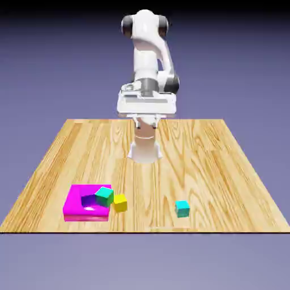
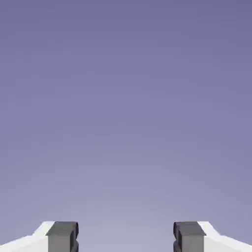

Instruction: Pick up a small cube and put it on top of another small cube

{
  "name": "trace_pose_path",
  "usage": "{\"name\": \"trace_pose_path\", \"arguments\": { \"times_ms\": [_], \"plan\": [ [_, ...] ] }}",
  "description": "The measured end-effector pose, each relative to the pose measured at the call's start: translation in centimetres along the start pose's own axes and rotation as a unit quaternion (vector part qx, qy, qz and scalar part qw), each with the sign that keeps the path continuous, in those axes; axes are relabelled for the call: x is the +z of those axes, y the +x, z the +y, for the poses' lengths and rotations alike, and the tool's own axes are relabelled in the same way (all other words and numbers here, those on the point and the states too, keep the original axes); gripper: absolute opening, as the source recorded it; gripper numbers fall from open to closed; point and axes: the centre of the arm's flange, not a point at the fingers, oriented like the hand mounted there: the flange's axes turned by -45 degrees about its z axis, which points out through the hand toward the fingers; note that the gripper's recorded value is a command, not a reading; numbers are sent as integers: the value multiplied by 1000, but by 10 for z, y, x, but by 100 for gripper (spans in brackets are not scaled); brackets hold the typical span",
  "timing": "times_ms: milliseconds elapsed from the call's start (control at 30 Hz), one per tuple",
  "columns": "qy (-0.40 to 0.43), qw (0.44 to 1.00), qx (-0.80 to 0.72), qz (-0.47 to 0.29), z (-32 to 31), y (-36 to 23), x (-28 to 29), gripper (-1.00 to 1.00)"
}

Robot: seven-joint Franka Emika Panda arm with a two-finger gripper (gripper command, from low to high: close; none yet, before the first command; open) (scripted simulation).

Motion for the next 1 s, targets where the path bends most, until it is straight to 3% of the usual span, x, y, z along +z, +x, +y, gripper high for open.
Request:
{"name": "trace_pose_path", "arguments": {
  "times_ms": [267, 567, 800, 1000],
  "plan": [
    [55, 971, -232, 19, -20, 38, -57, 0],
    [103, 884, -454, 43, -9, 58, -101, 0],
    [142, 789, -595, 55, 16, 63, -98, 0],
    [186, 691, -696, 58, 34, 61, -63, 0]
  ]
}}
